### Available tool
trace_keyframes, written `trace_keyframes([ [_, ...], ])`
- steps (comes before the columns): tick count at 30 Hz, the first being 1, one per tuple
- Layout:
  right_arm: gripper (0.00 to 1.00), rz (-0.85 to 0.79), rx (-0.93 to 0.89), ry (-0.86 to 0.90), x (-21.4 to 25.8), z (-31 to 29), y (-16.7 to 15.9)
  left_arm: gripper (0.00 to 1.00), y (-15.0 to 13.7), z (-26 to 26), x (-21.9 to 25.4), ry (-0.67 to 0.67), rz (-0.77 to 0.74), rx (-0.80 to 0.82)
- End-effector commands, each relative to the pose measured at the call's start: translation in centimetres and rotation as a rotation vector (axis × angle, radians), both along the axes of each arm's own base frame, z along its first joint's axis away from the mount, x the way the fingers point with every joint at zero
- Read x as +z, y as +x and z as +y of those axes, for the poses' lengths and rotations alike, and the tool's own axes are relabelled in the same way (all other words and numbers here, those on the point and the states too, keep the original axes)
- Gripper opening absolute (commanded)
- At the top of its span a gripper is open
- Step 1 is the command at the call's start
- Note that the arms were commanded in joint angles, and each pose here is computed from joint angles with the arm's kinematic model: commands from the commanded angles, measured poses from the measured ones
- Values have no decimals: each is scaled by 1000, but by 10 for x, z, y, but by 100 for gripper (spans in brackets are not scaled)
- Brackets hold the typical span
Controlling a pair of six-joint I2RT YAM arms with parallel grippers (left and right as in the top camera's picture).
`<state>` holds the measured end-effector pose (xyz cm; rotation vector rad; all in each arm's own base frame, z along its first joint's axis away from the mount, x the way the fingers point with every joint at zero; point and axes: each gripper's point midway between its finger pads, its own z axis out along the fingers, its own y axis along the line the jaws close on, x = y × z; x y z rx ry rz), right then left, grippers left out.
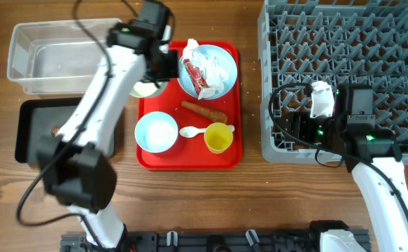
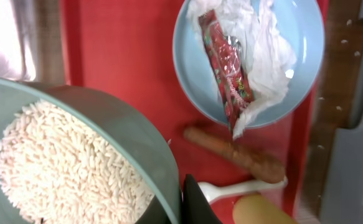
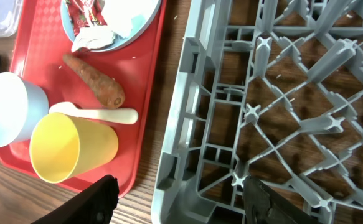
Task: Sort waste into correct bins and load items into the dishwasher rack
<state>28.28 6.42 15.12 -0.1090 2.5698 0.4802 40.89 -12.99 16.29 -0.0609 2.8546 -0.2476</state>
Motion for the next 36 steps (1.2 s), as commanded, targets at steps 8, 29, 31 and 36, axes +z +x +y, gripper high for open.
trace_keyframes([
  [8, 68, -25, -8, -10, 7, -3, 5, 4, -63, 118, 12, -134, 246, 204],
  [29, 68, 31, -24, 0, 1, -3, -5, 4, -73, 203, -8, -974, -235, 238],
  [31, 68, 40, -31, 4, 0, -3, -6, 4, -72, 209, 2, -1029, -281, 260],
  [36, 68, 43, -31, 4, 0, -3, -6, 4, -69, 217, 19, -1108, -352, 278],
])
